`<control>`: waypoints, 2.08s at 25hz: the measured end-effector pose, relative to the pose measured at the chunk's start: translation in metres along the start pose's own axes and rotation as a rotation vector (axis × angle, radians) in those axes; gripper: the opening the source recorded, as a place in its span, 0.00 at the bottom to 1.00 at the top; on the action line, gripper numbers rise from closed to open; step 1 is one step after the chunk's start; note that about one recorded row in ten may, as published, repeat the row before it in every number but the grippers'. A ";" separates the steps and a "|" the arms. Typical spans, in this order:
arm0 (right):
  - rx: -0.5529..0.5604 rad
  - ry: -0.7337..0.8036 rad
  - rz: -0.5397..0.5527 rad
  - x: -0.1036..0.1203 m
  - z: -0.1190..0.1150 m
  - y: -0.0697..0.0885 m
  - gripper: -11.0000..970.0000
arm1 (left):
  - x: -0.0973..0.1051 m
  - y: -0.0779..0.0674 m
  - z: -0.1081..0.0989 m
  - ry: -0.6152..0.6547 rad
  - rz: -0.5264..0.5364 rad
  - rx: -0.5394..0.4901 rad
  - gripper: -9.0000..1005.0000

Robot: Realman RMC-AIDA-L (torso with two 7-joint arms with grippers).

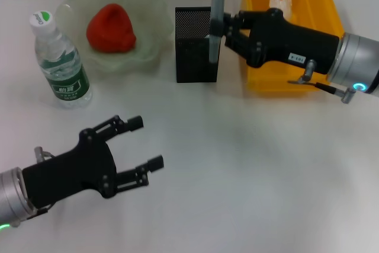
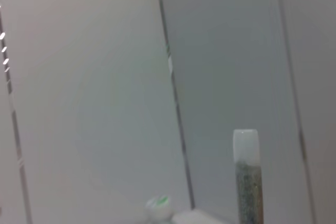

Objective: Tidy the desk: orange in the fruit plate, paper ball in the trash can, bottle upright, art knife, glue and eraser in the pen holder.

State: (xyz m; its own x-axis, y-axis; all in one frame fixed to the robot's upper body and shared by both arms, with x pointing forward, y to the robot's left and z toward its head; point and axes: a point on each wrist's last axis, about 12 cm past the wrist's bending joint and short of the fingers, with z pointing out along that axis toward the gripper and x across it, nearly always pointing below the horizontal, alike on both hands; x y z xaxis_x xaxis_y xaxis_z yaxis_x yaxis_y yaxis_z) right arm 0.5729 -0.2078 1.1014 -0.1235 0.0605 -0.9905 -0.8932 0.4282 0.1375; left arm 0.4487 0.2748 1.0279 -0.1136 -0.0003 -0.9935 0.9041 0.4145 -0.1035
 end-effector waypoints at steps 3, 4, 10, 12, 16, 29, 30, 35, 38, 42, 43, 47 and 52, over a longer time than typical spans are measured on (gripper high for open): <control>0.041 -0.044 -0.005 0.000 0.003 -0.003 0.14 | -0.001 0.001 -0.001 -0.022 -0.004 -0.034 0.84; 0.055 -0.055 -0.001 0.000 0.004 -0.004 0.14 | -0.001 0.001 -0.002 -0.027 -0.004 -0.041 0.84; 0.131 -0.085 0.053 -0.004 0.019 -0.015 0.15 | 0.000 0.001 -0.003 -0.039 -0.001 -0.068 0.84; 0.157 -0.060 0.064 -0.004 0.027 -0.020 0.15 | 0.001 0.000 -0.003 -0.046 0.003 -0.077 0.84; 0.199 -0.007 0.074 -0.004 0.041 -0.027 0.14 | 0.003 -0.002 -0.002 -0.050 0.011 -0.079 0.84; 0.279 0.111 0.043 -0.001 0.063 -0.039 0.14 | 0.001 0.000 -0.001 -0.057 0.017 -0.081 0.84; 0.282 0.116 0.043 -0.001 0.063 -0.039 0.14 | 0.001 0.000 -0.001 -0.057 0.017 -0.081 0.84; 0.285 0.123 0.045 0.000 0.065 -0.039 0.14 | 0.001 0.000 -0.001 -0.061 0.011 -0.078 0.84; 0.288 0.125 0.048 0.000 0.064 -0.039 0.15 | 0.000 0.000 -0.002 -0.061 0.009 -0.078 0.84; 0.290 0.126 0.053 0.001 0.064 -0.039 0.20 | 0.001 0.000 -0.003 -0.060 0.009 -0.080 0.84; 0.290 0.126 0.054 0.001 0.064 -0.039 0.21 | 0.001 0.000 -0.003 -0.060 0.009 -0.080 0.84; 0.287 0.126 0.057 0.002 0.064 -0.039 0.25 | 0.001 -0.001 -0.004 -0.060 0.009 -0.080 0.84; 0.278 0.119 0.062 0.003 0.062 -0.037 0.54 | 0.001 -0.001 -0.004 -0.060 0.009 -0.077 0.84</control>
State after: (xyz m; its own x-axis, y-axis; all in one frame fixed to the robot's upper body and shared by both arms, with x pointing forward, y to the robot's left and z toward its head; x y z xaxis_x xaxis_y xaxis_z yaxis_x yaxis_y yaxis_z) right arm 0.6326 -0.1677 1.0937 -0.2388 -0.0047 -0.9711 -0.7318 0.6582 0.1768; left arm 0.4464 0.2777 1.0276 -0.0785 -0.0499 -0.9957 0.8702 0.4838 -0.0929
